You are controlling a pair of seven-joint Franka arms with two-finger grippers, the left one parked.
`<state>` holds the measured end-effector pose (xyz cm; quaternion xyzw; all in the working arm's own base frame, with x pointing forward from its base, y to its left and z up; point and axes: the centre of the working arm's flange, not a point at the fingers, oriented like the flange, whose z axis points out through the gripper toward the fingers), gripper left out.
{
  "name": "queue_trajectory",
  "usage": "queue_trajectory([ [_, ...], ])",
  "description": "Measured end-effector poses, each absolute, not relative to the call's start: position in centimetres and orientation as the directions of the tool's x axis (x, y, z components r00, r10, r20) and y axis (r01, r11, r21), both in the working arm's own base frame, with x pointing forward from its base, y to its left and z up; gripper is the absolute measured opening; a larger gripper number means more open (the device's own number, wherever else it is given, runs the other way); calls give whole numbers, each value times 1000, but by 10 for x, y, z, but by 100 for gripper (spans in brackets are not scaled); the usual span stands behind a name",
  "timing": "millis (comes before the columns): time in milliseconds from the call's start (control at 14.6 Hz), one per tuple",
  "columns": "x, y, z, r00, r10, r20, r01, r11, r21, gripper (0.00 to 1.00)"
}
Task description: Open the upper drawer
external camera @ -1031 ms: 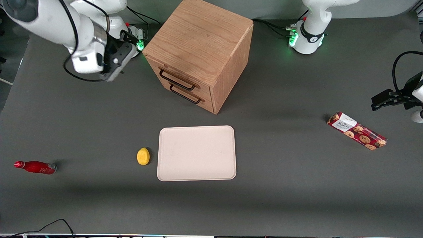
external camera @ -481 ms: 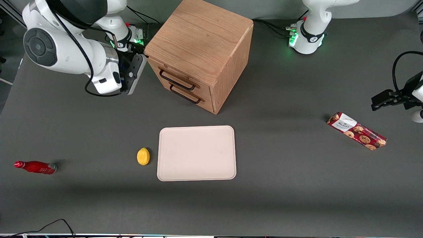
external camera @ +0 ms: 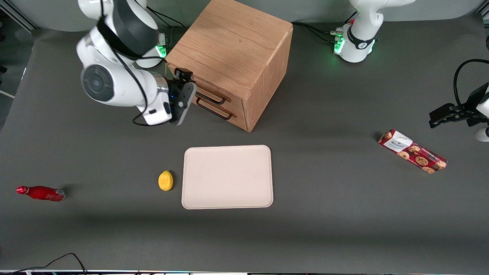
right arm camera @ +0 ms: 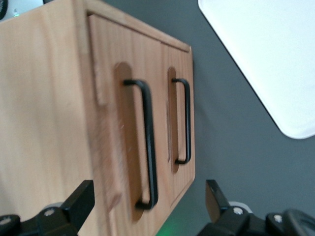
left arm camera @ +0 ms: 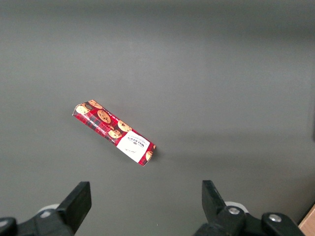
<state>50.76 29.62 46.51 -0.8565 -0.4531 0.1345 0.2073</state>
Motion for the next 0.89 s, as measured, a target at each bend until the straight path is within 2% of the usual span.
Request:
queue_trajectory([
  [344,495,312,425,557,830,-35,726,-506,-465,100],
  [893,489,313,398,567,824,-25,739,-521,-427,100],
])
